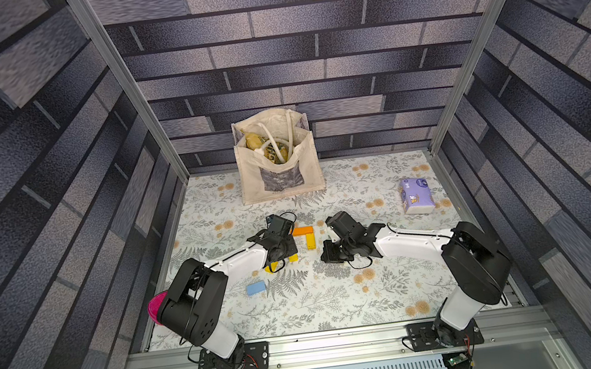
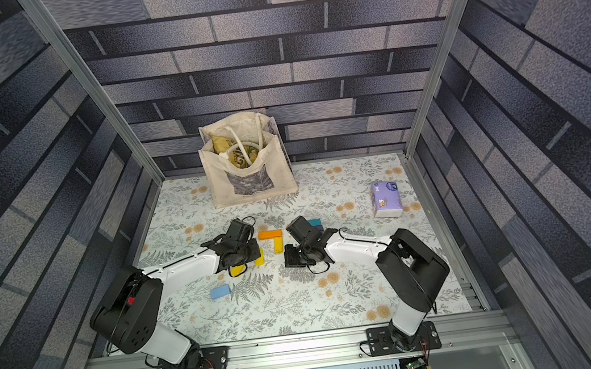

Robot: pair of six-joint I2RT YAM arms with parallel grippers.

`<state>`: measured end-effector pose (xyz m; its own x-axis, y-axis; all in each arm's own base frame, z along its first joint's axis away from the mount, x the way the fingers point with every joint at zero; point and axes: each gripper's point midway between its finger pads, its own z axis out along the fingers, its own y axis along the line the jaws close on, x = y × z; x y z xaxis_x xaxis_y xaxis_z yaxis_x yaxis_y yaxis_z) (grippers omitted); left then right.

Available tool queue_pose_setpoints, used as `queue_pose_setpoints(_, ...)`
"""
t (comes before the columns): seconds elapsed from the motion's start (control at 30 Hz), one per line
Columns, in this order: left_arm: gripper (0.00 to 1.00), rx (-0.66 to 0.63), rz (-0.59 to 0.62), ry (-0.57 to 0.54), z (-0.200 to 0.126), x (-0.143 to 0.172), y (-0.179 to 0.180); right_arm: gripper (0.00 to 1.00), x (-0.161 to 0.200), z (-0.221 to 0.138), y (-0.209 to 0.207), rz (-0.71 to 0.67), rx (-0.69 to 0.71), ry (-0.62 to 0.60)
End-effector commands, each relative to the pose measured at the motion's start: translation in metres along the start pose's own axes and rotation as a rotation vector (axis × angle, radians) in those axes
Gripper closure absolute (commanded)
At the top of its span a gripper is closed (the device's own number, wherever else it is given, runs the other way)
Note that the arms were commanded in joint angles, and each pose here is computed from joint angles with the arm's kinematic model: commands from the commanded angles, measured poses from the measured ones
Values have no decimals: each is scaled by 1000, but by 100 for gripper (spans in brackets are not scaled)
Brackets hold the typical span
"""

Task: Assemble the letter p with building blocks
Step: Place the building block at the center of the board, then assemble the building block at the center of the board.

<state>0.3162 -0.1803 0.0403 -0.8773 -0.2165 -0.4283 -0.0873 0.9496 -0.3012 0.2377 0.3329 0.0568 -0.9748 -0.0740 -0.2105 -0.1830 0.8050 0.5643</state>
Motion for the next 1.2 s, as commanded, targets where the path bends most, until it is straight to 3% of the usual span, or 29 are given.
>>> queue_pose_setpoints(0.0,83,6,-31,-6,-3,5,7,100,1,14,23,14,-70,47)
queue_pose_setpoints(0.1,84,37,-53,-30,-6,3,7,100,4,23,31,9,-85,76)
queue_pose_setpoints(0.33,100,32,-65,-10,-4,10,11,100,-1,31,38,15,-54,99)
queue_pose_setpoints(0.63,100,18,-84,13,4,17,16,100,8,46,27,51,46,187)
queue_pose_setpoints(1.17,100,64,-163,50,19,28,17,100,14,75,24,60,49,288)
